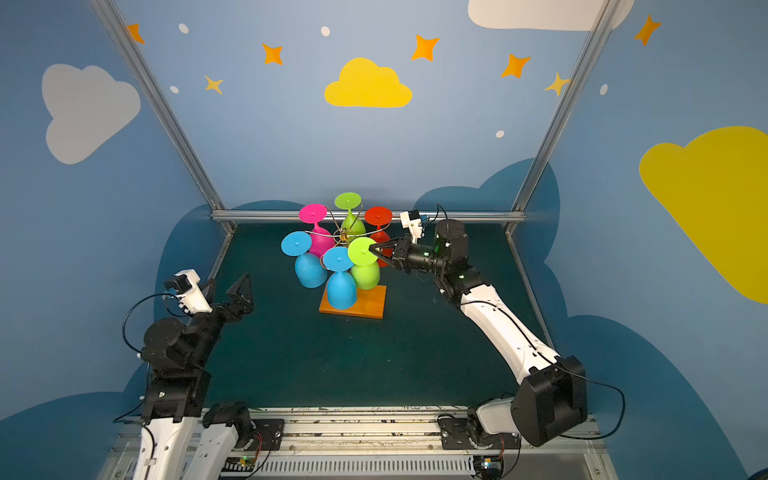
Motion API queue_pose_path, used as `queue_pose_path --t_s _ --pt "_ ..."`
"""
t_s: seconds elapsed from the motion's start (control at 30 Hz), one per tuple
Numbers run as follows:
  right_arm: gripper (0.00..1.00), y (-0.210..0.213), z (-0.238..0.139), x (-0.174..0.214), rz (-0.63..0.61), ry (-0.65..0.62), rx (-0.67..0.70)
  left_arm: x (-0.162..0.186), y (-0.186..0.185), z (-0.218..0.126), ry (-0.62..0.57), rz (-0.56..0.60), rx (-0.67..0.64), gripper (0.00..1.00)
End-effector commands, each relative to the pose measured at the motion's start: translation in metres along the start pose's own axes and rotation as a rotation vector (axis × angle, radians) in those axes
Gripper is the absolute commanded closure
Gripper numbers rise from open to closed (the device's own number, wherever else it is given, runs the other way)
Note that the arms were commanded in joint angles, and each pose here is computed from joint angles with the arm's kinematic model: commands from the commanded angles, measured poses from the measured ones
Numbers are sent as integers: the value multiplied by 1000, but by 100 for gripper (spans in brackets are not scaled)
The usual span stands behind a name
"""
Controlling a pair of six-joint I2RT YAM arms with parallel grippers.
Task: Take the wine glass off the wine glass rack
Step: 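Grasp the lime green glass's foot with the right gripper and pull it off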
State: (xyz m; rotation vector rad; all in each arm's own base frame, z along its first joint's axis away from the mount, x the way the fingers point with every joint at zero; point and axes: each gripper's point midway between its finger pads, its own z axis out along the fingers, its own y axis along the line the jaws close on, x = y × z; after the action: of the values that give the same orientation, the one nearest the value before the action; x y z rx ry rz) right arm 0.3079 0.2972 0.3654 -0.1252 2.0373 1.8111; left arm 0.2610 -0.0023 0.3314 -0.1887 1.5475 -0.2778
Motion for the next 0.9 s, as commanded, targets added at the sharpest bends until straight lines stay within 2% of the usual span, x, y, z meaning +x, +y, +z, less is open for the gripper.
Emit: queue_pose_path --t_s 0.0,0.43,0.87 --pt "100 20 3 -8 -63 -12 -45 -4 -2 -2 -21 1 10 0" --pt "100 16 5 -33 -53 -65 -43 -5 -2 -2 -24 2 10 0" --pt "100 7 -11 -59 -24 -143 -40 -4 -1 -2 -22 2 8 0"
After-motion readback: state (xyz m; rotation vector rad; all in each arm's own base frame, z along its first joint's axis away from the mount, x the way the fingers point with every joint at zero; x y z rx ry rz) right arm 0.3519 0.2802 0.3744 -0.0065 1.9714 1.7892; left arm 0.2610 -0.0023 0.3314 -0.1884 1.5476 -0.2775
